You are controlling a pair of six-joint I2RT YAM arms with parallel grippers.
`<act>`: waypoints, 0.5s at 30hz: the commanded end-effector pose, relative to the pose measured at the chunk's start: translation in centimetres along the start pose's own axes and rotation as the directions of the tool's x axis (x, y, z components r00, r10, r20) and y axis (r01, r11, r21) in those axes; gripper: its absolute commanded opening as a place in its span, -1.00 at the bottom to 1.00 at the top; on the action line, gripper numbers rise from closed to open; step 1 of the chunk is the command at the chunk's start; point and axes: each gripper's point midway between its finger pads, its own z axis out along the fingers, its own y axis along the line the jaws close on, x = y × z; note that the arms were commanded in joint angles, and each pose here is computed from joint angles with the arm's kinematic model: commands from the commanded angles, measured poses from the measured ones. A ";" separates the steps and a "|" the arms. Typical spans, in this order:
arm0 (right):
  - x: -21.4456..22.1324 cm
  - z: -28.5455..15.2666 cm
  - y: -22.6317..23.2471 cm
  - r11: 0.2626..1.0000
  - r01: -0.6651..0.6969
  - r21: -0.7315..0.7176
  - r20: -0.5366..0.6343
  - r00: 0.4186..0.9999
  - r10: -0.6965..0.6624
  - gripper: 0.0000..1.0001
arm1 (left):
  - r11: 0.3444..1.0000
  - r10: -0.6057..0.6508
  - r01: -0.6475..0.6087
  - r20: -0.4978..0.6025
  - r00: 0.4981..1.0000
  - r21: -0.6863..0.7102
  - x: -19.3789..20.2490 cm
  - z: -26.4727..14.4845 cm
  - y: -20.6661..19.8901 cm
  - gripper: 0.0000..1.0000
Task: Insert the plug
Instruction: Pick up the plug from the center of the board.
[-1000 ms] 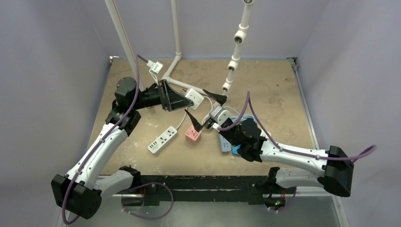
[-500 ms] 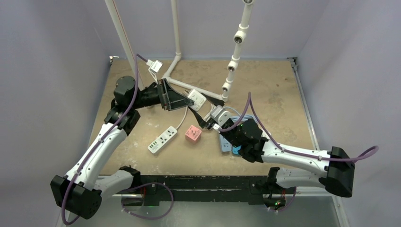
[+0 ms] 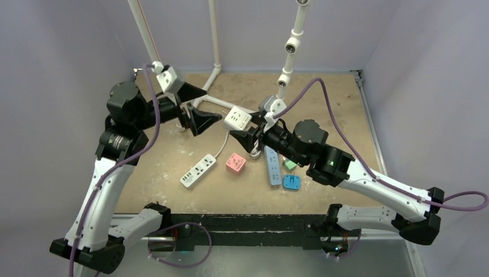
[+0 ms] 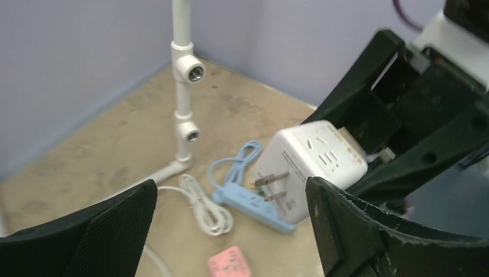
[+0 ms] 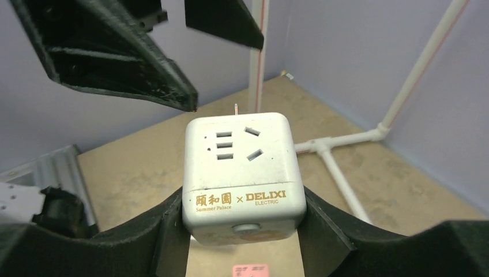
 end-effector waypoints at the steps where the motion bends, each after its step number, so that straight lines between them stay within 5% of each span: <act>1: 2.5 -0.4 -0.2 0.982 -0.180 -0.051 -0.206 0.964 0.166 -1.00 | 0.857 0.514 -0.515 -0.028 0.857 -0.026 -0.1 -2.8 0.2 0.98; 7: 3.7 1.1 -0.1 0.935 -0.335 -0.116 -0.350 0.895 0.278 -1.00 | 0.611 0.791 -0.791 -0.046 0.610 0.022 2.9 -4.8 -0.4 0.99; 9: 4.6 2.0 -0.2 0.931 -0.355 -0.086 -0.408 0.865 0.292 -1.00 | 0.579 0.814 -0.813 -0.084 0.574 0.056 4.9 -5.2 -0.1 0.99; 11: 5.6 2.7 -0.4 0.929 -0.369 -0.043 -0.467 0.829 0.307 -1.00 | 0.625 0.776 -0.778 -0.160 0.609 0.067 7.3 -5.3 1.1 0.98; 15: 8.5 3.6 -1.6 0.925 -0.369 0.086 -0.550 0.757 0.353 -1.00 | 0.851 0.477 -0.524 -0.402 0.782 -0.010 14.2 -5.2 4.9 0.98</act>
